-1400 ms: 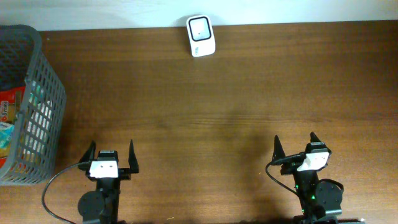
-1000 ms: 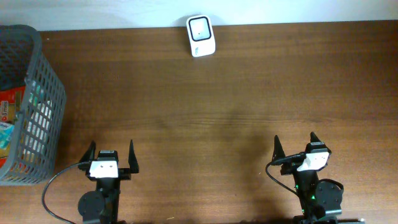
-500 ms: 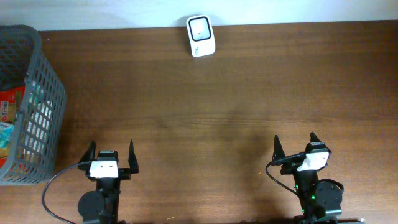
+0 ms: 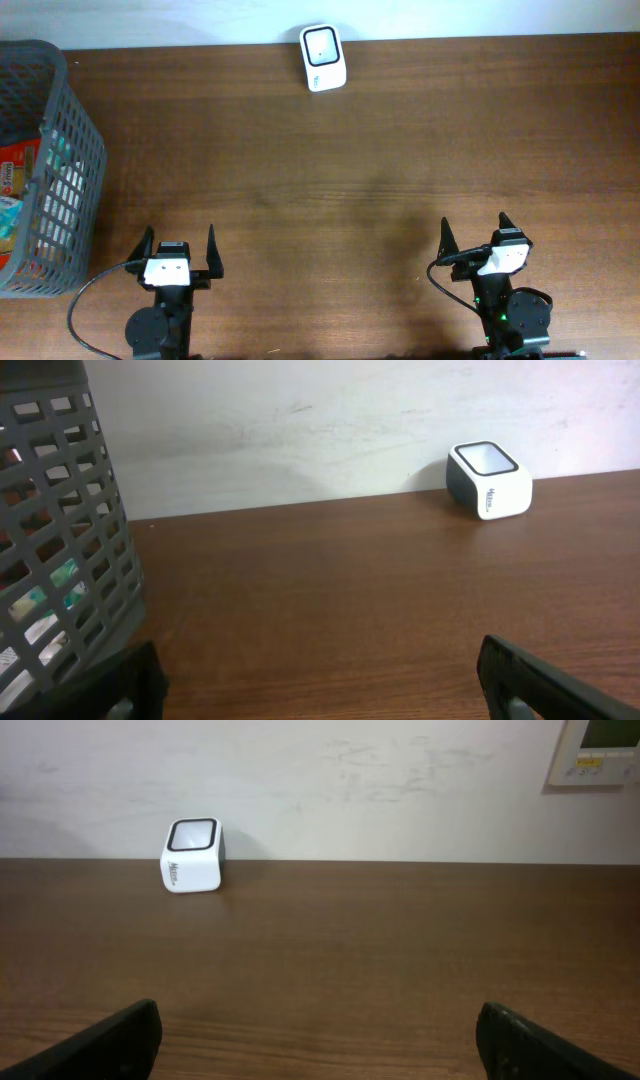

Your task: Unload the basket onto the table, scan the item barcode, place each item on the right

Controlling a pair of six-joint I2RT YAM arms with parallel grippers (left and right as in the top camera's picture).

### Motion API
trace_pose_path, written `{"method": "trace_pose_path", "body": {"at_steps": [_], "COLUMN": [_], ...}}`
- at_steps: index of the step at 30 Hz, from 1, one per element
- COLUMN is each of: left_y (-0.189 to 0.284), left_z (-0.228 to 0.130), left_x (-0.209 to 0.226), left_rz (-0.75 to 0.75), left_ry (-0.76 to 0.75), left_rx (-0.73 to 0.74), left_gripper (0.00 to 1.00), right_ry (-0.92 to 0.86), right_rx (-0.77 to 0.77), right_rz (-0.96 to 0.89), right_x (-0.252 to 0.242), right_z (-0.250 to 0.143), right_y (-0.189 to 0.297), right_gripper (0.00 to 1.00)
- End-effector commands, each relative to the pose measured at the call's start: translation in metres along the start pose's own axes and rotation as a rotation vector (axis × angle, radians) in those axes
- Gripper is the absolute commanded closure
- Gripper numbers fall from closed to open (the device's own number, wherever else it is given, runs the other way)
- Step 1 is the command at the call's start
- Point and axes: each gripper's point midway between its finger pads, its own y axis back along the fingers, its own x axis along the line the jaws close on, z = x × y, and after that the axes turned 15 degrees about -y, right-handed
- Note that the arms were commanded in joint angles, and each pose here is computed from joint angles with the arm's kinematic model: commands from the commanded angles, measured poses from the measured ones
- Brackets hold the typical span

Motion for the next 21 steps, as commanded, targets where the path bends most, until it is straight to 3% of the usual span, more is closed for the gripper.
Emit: {"method": "trace_pose_path", "body": {"at_steps": [1,18,21], "left_y": [0.000,0.000,0.000], "left_z": [-0.001,0.000,0.010], "left_x": [0.000,0.000,0.004], "left_rz": [0.002,0.003,0.018], "left_ry": [0.002,0.002,0.076], "left_rx": [0.000,-0.003,-0.046], "left_gripper": [0.01,0.01,0.01], "right_ry": [-0.010,-0.010,-0.010], "right_rx": [0.005,0.005,0.005], "right_rz": [0.003,0.002,0.002], "right_x": [0.000,0.000,0.000], "right_z": [-0.003,-0.003,-0.003], "right_y": [0.000,0.000,0.000], "right_gripper": [0.01,0.01,0.01]}}
